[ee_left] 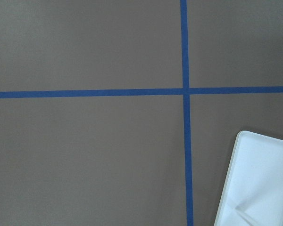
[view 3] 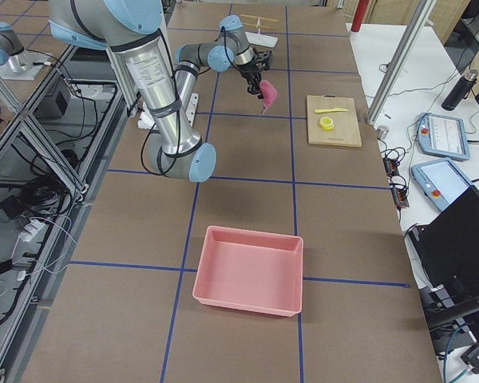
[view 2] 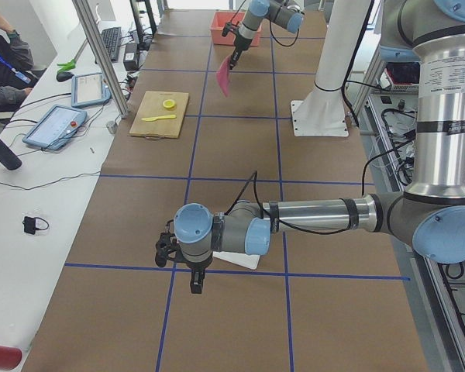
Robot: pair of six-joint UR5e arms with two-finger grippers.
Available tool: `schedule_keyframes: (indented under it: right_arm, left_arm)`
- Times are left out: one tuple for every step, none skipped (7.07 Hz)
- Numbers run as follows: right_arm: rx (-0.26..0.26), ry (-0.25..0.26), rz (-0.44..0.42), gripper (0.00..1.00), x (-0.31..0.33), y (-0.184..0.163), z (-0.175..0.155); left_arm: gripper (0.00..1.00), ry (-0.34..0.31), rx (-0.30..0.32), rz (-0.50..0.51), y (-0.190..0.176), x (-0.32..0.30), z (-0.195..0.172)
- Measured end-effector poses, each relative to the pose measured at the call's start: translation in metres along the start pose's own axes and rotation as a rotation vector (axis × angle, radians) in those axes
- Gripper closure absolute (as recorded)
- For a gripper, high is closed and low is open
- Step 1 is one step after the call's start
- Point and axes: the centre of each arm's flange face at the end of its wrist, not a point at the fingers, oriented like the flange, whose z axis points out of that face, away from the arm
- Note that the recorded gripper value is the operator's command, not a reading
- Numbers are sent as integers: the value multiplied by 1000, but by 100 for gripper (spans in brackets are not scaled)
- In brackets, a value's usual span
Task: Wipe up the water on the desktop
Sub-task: 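Carry the cloth to the pink bin and drop it with the right gripper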
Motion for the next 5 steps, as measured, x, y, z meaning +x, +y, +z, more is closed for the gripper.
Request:
schedule_keyframes:
  right_arm:
    - [-19, 17, -45, 100, 44, -27, -12]
    - [-39, 39, -97, 100, 84, -53, -17]
    - [-60, 65, -153, 100, 127, -82, -20]
    - [-85, 86, -198, 100, 173, -108, -24]
    - [-113, 97, -243, 100, 230, -129, -27]
  left_arm:
    - [2, 0, 0, 0, 0, 0, 0]
    - [2, -1, 0, 0, 0, 0, 0]
    - [2, 0, 0, 0, 0, 0, 0]
    - [1, 0, -1, -1, 0, 0, 0]
    - [2, 0, -1, -1, 0, -1, 1]
